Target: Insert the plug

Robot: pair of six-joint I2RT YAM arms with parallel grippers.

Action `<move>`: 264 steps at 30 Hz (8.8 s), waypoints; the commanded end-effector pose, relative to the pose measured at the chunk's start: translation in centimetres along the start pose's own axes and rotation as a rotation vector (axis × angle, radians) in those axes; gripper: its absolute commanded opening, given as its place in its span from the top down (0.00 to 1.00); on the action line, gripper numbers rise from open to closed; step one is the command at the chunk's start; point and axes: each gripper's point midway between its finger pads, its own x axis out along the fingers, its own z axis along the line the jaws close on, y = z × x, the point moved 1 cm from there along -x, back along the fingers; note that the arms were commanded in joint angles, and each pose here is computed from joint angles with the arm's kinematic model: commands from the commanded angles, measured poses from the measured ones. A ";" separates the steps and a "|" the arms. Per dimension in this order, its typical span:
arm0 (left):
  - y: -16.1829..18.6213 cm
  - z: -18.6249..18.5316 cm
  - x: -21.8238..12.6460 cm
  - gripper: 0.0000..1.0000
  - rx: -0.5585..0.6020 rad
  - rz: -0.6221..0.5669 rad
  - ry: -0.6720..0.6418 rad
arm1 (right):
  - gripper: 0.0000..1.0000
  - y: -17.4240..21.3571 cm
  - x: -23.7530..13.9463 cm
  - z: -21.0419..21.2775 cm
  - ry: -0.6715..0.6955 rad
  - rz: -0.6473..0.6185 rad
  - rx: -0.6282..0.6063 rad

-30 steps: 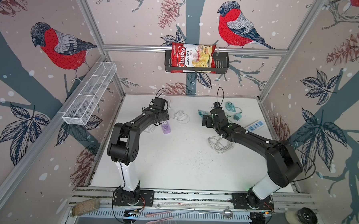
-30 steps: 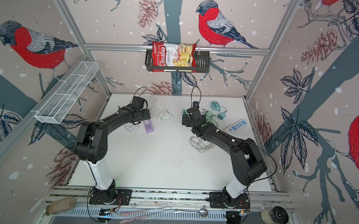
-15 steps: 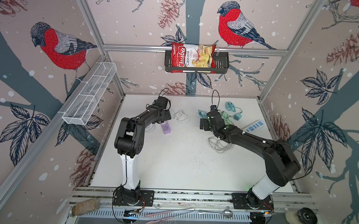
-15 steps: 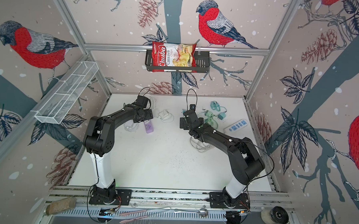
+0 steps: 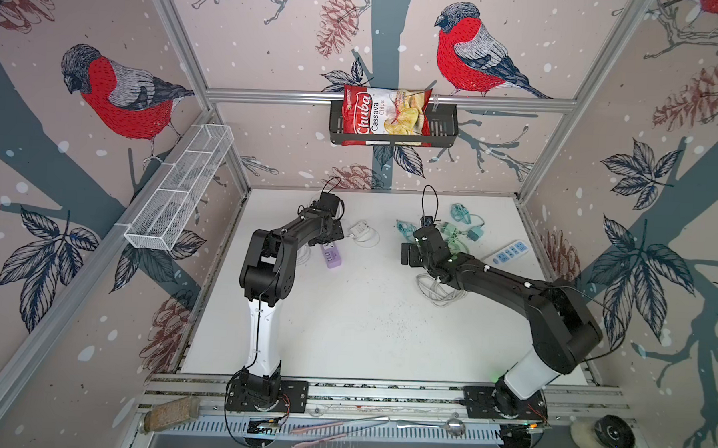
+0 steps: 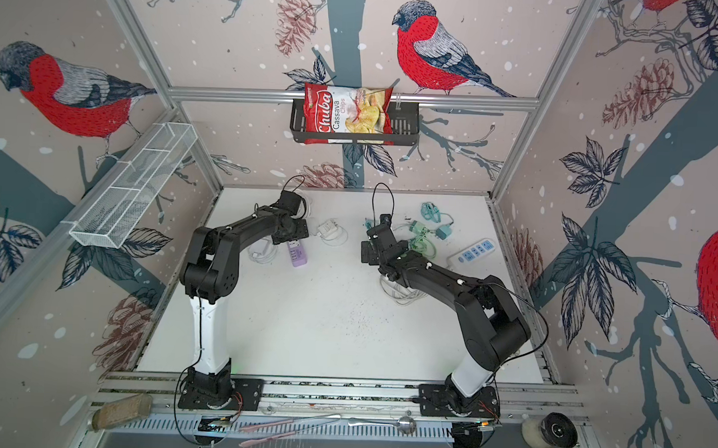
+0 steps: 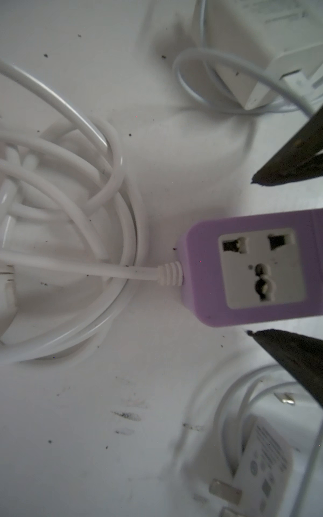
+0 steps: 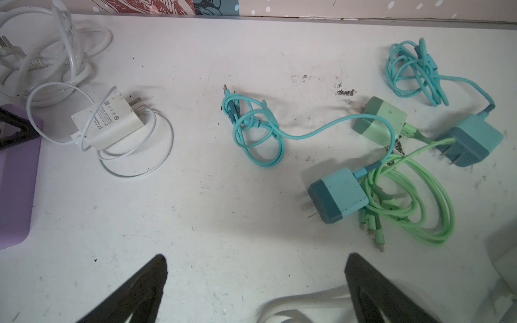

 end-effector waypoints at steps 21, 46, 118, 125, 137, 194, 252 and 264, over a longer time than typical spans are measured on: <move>3.8 0.4 -0.4 0.60 0.034 0.075 0.009 | 0.01 1.2 -0.4 -0.7 -0.004 0.016 0.007; 7.7 -1.4 -6.2 0.70 0.291 0.079 0.023 | 0.02 2.6 -2.0 -2.3 0.043 0.032 0.018; 21.3 -7.6 -17.5 0.84 0.895 -0.034 0.176 | 0.00 2.9 -6.2 -11.5 0.119 -0.023 0.207; 23.0 -5.9 -17.1 0.80 0.786 0.040 0.196 | 0.00 1.3 -3.5 -8.0 0.118 0.018 0.132; 22.8 -2.5 -12.9 0.72 0.632 0.159 0.007 | 0.01 -3.7 2.3 -4.7 0.085 0.047 0.091; 1.2 9.3 -5.8 0.28 0.172 -0.024 -0.348 | 0.05 -3.2 6.0 4.4 -0.153 0.132 -0.060; -1.0 9.3 -2.6 0.91 0.010 0.122 -0.052 | 0.04 -2.0 4.7 4.8 -0.221 0.162 -0.094; -0.1 3.2 -9.8 0.98 -0.179 0.086 0.387 | 0.06 -3.2 0.0 7.8 -0.482 0.089 -0.015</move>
